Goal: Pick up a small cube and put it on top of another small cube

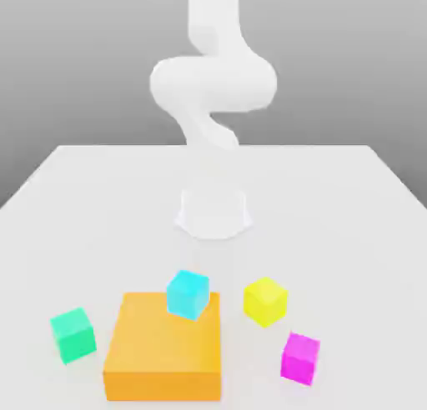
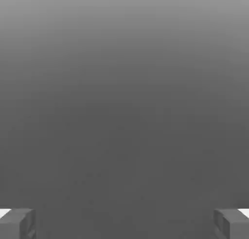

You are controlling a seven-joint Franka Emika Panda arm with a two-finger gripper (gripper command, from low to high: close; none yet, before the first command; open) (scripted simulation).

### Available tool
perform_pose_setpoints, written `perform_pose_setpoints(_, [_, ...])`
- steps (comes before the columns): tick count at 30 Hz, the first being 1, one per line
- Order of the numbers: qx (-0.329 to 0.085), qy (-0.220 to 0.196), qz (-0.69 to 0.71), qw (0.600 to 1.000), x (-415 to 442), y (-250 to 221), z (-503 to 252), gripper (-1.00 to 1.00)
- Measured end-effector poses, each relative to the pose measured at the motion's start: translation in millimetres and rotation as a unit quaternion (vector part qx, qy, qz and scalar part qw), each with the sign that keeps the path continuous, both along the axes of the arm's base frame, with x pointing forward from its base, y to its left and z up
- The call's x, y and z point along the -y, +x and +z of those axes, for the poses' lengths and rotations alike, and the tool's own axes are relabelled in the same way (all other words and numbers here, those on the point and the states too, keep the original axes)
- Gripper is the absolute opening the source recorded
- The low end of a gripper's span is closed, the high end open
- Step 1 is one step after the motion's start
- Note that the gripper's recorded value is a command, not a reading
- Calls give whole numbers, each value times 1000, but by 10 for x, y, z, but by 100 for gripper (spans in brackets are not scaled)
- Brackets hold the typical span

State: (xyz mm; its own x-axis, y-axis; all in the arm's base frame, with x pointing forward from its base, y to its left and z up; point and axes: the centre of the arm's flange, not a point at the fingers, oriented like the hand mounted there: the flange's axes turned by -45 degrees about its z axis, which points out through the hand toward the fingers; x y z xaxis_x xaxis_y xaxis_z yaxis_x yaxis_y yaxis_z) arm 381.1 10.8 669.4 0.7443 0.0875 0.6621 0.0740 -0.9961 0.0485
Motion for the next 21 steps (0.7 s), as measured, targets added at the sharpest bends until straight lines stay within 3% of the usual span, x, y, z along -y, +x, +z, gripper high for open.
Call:
perform_pose_setpoints(10, [-140,-106,188,966,-542,852,-1920,0])
perform_pose_setpoints(16, [-214,-151,307,915,-861,903,-3134,0])
perform_pose_setpoints(21, [-267,-177,410,854,-1123,685,-4115,0])
